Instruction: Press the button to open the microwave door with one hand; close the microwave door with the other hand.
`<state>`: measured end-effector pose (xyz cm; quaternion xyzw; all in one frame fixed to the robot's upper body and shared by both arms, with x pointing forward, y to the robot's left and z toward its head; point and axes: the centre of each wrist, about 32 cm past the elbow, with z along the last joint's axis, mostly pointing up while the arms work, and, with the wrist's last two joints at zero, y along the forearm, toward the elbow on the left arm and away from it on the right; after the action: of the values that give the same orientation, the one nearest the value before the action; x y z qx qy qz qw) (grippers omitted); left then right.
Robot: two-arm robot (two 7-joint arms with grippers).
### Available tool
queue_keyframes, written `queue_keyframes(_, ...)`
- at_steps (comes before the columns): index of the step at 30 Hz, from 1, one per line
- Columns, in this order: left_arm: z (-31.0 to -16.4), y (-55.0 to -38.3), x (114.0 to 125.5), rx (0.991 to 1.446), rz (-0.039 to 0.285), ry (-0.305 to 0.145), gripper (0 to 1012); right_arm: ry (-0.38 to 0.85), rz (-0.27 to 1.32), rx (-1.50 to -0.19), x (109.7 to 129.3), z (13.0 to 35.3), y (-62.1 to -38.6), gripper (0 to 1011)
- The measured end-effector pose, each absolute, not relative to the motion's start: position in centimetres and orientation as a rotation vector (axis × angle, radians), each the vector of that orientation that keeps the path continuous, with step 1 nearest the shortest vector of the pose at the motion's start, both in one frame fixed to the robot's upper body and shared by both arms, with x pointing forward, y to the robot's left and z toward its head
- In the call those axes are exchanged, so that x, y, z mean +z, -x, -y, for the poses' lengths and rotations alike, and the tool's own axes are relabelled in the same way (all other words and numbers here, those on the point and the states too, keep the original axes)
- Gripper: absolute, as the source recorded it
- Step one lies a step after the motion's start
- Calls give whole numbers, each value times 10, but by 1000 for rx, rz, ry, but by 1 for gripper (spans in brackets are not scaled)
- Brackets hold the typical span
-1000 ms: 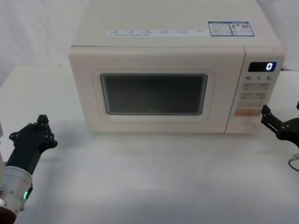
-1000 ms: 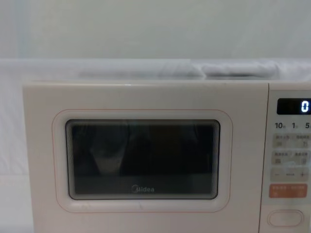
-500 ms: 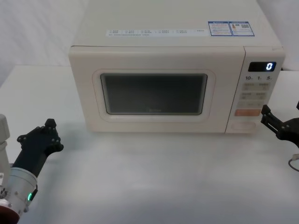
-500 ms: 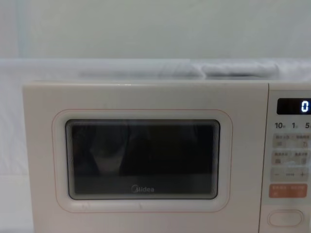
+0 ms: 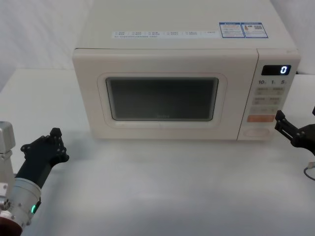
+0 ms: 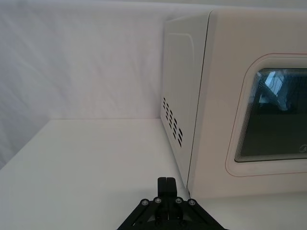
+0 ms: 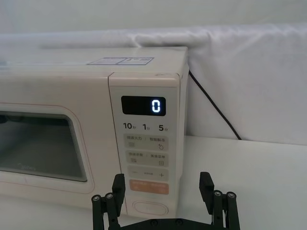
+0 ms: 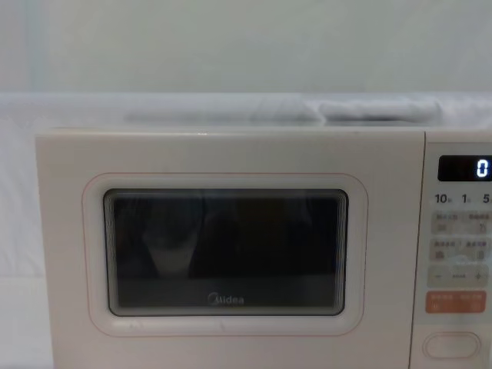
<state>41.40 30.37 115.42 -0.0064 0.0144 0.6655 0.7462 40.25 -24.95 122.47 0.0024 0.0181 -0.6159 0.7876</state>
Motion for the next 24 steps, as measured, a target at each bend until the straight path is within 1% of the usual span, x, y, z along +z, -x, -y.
queue_keyframes(3, -304, -414, 1154, 1457, -31, 15, 52, -5, -39, -1327, 1225, 249, -403, 1002)
queue_keyframes(5, -304, -414, 1154, 1457, -31, 16, 115, -5, -39, -1327, 1225, 249, -403, 1002)
queue_keyframes(7, -304, -414, 1154, 1457, -31, 17, 149, -5, -39, -1327, 1225, 249, -403, 1002)
queue_keyframes(8, -304, -414, 1154, 1457, -31, 17, 202, -5, -39, -1327, 1225, 249, -403, 1002)
queue_keyframes(10, -304, -414, 1154, 1457, -31, 18, 240, -5, -39, -1327, 1225, 249, -403, 1002)
queue_keyframes(11, -304, -414, 1154, 1457, -31, 18, 297, -5, -39, -1327, 1225, 249, -403, 1002)
queue_keyframes(14, -304, -414, 1154, 1456, -31, 19, 356, -5, -39, -1327, 1225, 249, -403, 1002)
queue_keyframes(17, -304, -414, 1154, 1456, -31, 20, 481, -5, -39, -1327, 1225, 249, -403, 1002)
queue_keyframes(18, -304, -414, 1154, 1456, -31, 20, 501, -5, -39, -1327, 1225, 249, -403, 1002)
queue_keyframes(21, -304, -414, 1155, 1456, -31, 20, 624, -5, -39, -1327, 1225, 249, -403, 1002)
queue_keyframes(23, -304, -414, 1155, 1456, -31, 21, 658, -5, -39, -1327, 1225, 249, -403, 1002)
queue_keyframes(24, -304, -414, 1155, 1456, -30, 21, 706, -5, -39, -1327, 1225, 249, -403, 1002)
